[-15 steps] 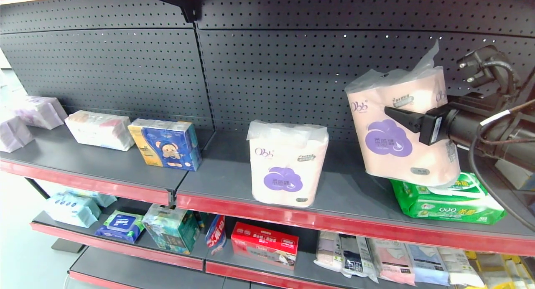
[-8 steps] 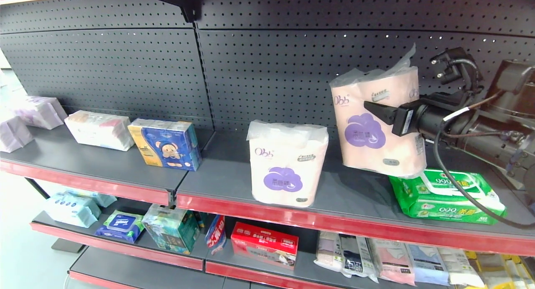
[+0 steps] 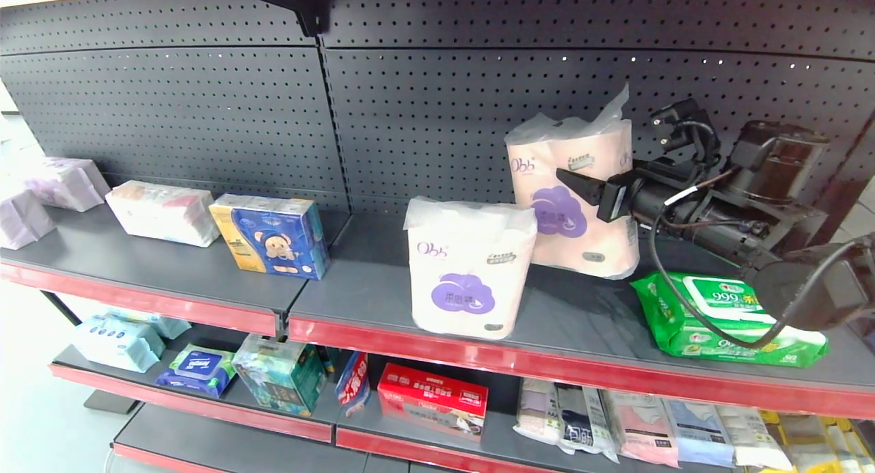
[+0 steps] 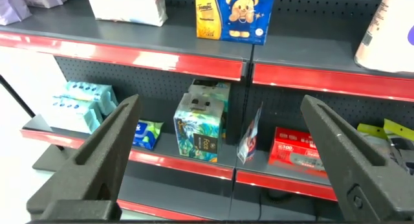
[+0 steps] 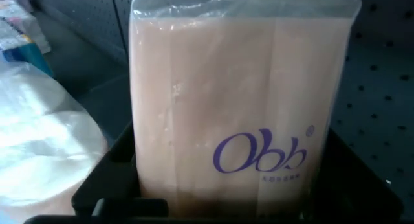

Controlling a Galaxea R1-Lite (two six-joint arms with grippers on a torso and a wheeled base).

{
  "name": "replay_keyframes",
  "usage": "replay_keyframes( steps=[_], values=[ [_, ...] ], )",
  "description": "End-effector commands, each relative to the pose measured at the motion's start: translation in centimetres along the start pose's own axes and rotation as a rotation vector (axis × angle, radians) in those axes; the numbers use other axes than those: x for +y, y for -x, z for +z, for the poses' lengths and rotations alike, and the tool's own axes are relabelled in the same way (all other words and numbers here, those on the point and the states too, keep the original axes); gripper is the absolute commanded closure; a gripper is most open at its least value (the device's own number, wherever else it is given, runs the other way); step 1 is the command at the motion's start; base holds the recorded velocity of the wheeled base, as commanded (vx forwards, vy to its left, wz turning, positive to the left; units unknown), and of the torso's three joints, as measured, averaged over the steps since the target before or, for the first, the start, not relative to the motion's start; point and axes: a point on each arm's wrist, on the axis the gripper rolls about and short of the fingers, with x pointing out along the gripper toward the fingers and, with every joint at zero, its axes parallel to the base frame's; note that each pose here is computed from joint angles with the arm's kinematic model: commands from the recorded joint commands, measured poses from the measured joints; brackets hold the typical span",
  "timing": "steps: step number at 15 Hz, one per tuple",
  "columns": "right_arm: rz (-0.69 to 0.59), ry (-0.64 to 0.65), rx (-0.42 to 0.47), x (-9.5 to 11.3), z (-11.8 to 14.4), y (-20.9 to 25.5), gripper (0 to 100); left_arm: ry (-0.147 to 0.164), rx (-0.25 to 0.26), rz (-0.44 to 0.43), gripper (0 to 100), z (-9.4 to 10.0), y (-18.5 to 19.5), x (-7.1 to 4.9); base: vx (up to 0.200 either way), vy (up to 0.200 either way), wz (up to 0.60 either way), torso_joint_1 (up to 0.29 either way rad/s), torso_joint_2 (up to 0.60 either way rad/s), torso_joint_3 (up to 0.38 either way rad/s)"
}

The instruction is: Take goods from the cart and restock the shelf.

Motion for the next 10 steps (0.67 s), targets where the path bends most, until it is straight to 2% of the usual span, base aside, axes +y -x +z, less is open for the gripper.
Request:
replay_keyframes(
  steps=[1,5,10],
  values=[
    [0.009,-0.008,0.019,-0.9,-2.2,-1.7,100,0.0,0.002,0.001,0,0.0,0.0,0.0,0.0,0.0,0.0,0.0,0.0,0.0],
    [0.033,-0.004,0.006,-2.6,-3.4,-3.4,100,0.0,0.001,0.001,0,0.0,0.0,0.0,0.0,0.0,0.0,0.0,0.0,0.0],
    [0.175,-0.026,-0.006,-3.6,-4.8,-4.1,100,0.0,0.001,0.001,0,0.0,0.0,0.0,0.0,0.0,0.0,0.0,0.0,0.0]
  ],
)
